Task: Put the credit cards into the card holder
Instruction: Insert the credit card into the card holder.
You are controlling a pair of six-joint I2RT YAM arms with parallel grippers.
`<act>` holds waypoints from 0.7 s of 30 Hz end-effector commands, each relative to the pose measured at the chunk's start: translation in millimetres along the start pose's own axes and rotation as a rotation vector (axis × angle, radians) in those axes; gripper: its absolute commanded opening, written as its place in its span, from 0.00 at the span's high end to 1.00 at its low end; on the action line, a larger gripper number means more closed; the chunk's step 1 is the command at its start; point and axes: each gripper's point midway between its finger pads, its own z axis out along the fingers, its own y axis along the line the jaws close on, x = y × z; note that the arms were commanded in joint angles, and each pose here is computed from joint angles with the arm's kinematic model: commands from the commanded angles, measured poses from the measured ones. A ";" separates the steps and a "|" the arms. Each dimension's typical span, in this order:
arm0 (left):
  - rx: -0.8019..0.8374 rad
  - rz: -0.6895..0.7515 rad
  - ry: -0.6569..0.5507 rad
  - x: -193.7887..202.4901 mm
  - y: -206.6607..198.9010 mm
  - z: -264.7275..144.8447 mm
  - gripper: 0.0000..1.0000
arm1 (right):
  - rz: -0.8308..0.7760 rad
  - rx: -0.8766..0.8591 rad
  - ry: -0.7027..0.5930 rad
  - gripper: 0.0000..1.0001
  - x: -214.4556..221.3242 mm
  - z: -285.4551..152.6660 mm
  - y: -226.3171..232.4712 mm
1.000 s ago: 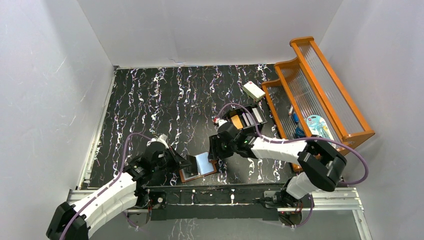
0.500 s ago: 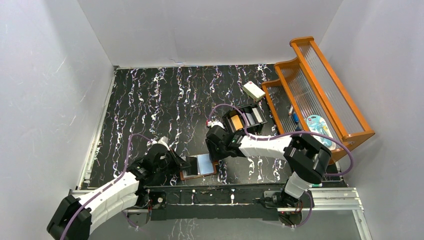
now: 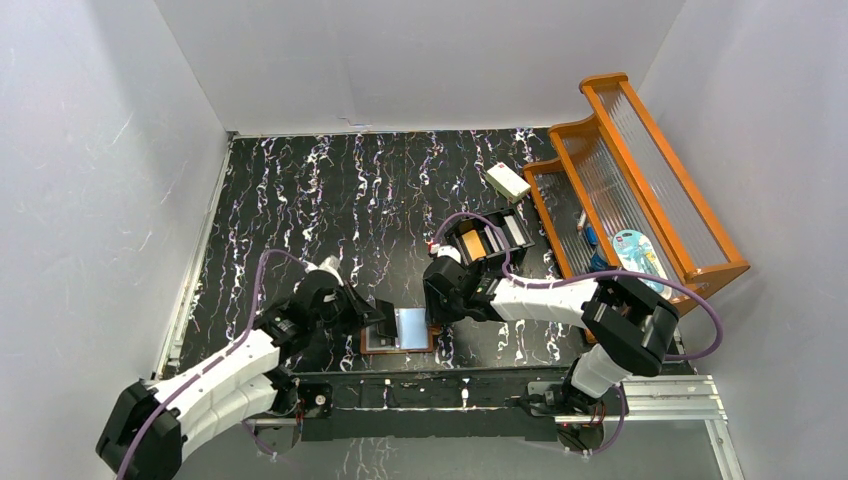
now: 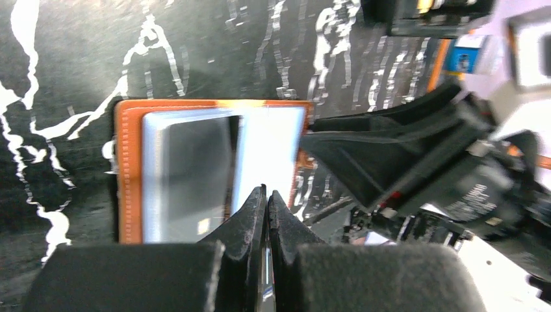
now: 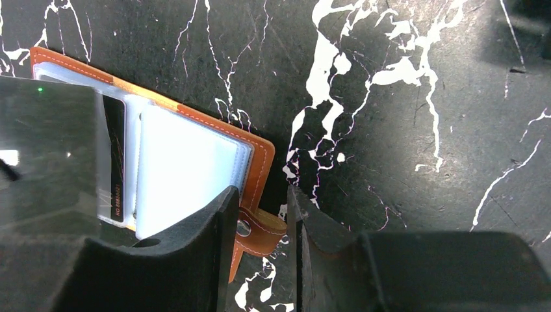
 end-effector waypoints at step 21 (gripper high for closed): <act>0.103 0.073 0.001 5.3 1.7 13.8 1.00 | 0.032 -0.015 0.029 0.58 14.4 3.8 -2.7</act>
